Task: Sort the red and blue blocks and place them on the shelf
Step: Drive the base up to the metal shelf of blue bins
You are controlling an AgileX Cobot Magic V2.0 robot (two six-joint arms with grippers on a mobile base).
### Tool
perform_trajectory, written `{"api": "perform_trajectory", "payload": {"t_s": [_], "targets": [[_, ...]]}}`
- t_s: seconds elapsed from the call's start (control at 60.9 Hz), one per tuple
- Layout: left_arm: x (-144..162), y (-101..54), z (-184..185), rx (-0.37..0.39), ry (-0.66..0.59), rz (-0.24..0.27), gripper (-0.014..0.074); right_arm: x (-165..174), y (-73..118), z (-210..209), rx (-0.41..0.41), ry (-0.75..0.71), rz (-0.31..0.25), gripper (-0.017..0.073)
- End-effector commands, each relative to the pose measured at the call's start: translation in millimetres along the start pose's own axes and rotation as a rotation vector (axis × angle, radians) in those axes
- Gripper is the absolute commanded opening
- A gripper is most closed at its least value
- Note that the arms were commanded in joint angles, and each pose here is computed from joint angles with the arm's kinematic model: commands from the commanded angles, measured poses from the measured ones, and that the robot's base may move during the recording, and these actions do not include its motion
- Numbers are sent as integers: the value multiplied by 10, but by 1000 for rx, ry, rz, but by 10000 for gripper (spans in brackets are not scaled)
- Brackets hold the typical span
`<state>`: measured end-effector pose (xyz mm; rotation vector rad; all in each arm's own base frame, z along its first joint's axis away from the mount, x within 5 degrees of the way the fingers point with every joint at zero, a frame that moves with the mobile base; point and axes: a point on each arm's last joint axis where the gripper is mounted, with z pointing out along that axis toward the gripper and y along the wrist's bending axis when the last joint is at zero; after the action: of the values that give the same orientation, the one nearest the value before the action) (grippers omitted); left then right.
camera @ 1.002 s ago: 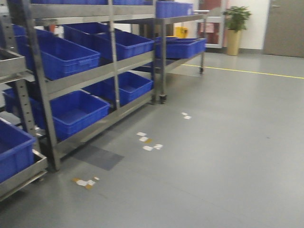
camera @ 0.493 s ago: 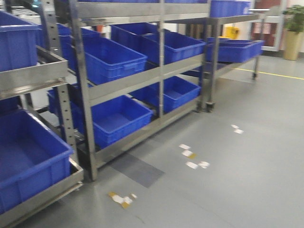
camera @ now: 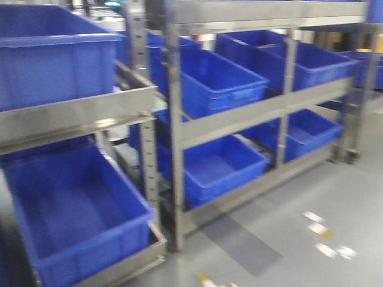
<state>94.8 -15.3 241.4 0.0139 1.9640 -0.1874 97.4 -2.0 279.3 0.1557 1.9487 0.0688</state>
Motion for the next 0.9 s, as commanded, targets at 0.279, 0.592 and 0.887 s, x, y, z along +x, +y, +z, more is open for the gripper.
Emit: {"api": "perform_trajectory", "payload": {"t_s": [0.279,0.592,0.887], "targets": [[-171,-46,-31,39,-104,-3,126,-158,22,-35,-15,-104,-3,49],[-171,-46,-31,39,-104,-3,126,-158,22,-35,-15,-104,-3,49],[-171,-46,-31,39,-104,-3,126,-158,22,-35,-15,-104,-3,49]]}}
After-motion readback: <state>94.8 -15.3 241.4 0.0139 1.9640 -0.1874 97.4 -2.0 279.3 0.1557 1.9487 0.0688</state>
